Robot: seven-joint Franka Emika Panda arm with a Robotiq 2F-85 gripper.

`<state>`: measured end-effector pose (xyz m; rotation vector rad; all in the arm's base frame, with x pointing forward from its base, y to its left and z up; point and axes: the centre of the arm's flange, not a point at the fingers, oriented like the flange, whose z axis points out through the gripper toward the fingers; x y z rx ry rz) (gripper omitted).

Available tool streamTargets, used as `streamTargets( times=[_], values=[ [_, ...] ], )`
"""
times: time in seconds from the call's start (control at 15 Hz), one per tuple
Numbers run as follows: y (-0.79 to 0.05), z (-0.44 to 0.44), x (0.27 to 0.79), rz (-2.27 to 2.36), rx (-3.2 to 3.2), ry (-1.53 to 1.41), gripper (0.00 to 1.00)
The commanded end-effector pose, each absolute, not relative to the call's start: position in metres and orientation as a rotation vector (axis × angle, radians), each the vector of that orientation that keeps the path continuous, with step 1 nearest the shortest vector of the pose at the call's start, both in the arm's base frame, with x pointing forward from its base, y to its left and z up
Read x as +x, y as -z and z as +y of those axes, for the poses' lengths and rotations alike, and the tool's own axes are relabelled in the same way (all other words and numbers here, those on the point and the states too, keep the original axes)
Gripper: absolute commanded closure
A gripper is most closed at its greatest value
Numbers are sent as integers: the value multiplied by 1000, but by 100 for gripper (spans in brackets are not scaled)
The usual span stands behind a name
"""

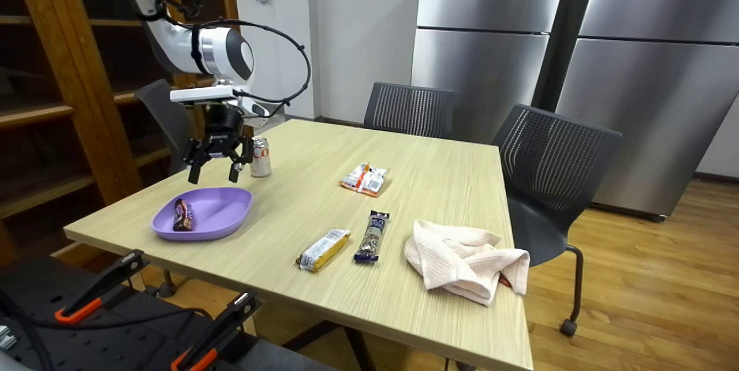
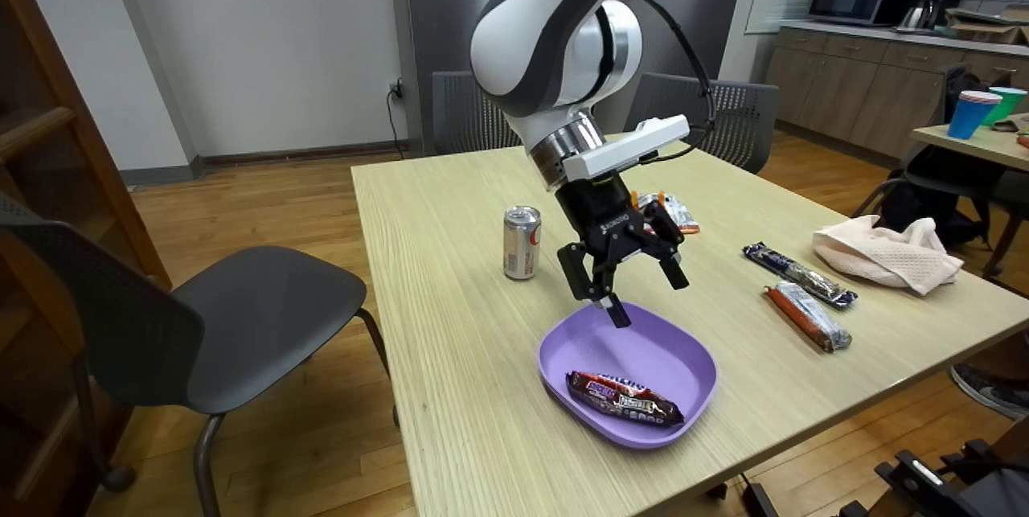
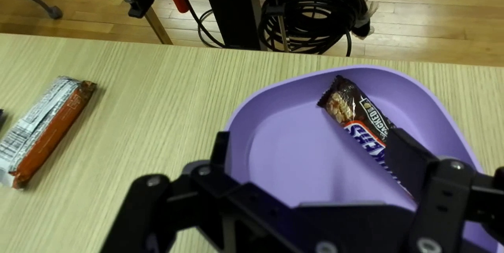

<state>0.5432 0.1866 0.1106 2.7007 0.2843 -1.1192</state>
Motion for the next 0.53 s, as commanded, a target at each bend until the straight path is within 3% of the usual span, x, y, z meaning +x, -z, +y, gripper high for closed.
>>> streamTargets(
  times=[0.0, 0.47],
  values=[
    [-127, 165, 541, 105, 2763, 1073, 0],
    [-137, 116, 550, -69, 2798, 978, 0]
  ],
)
